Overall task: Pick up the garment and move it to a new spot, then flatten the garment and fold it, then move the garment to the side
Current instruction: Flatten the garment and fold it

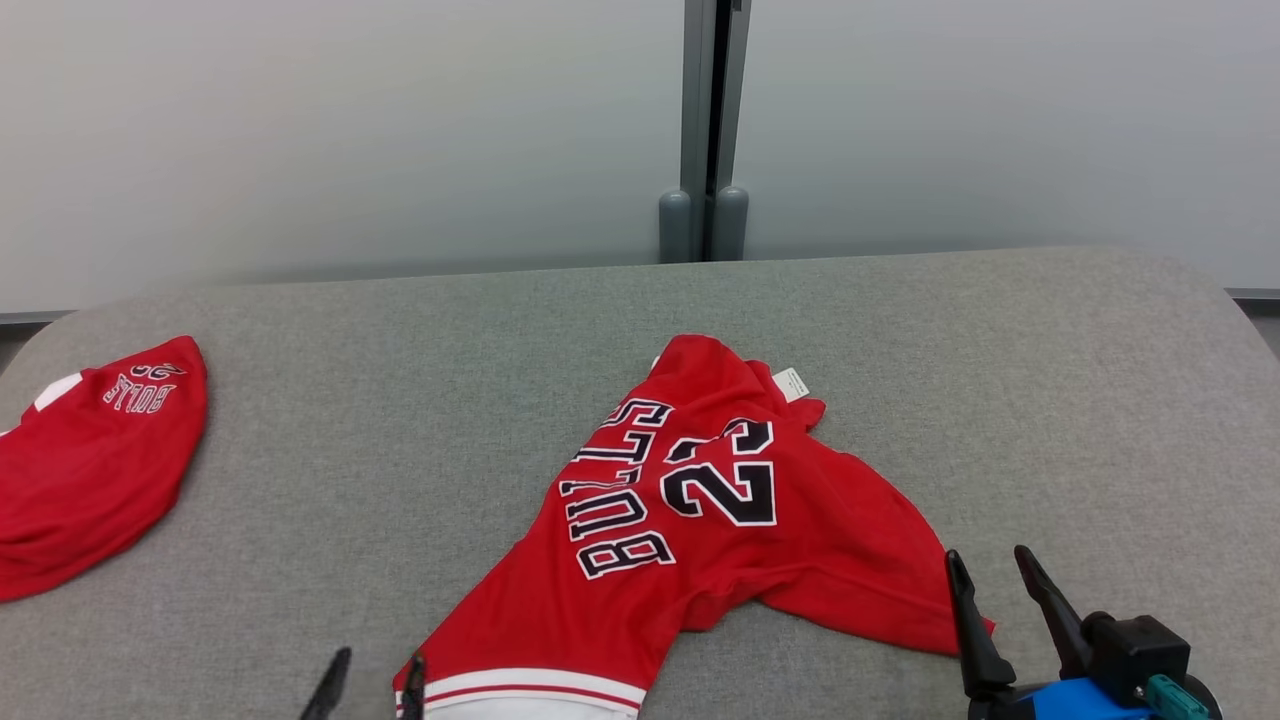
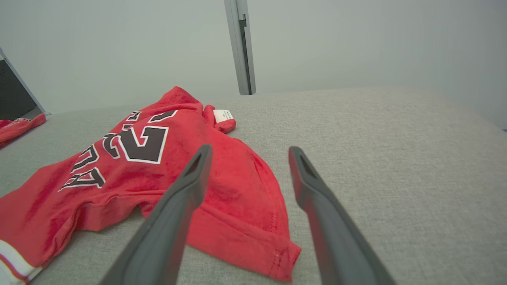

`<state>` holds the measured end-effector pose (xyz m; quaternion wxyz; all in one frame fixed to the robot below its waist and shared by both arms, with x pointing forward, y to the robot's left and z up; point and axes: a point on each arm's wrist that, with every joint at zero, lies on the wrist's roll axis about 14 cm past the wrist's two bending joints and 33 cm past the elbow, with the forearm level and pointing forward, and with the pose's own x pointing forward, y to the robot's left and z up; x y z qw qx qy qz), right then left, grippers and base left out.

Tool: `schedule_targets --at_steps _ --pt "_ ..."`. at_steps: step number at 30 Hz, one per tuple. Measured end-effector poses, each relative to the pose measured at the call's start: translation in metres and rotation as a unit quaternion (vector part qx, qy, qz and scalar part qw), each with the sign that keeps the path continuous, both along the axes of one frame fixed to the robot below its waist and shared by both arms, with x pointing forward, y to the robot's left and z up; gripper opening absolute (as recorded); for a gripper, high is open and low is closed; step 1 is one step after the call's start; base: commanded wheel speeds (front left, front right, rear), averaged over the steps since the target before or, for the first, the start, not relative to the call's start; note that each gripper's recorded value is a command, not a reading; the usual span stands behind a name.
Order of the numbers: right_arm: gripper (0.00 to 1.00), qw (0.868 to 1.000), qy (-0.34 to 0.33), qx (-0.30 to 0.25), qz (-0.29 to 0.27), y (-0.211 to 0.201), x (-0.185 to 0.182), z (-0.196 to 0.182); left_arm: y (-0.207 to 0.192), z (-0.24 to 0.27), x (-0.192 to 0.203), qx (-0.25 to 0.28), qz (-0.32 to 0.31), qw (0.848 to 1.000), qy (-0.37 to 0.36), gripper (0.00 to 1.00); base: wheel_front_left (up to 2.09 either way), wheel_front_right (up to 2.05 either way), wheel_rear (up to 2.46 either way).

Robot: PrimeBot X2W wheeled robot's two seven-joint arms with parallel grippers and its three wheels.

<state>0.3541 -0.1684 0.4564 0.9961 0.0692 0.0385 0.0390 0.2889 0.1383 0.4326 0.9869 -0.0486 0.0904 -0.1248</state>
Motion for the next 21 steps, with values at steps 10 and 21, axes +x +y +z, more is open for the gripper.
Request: schedule_targets --at_steps 10,21 --pt "1.0 1.0 0.007 -0.003 -0.017 -0.011 -0.003 -0.004 0.071 0.061 0.046 -0.027 0.151 0.983 -0.104 1.0 0.0 0.0 0.0" --pt "1.0 0.999 0.033 -0.022 -0.022 -0.018 -0.009 -0.02 0.08 0.062 0.058 0.004 0.162 0.981 -0.109 1.0 0.0 0.0 0.0"
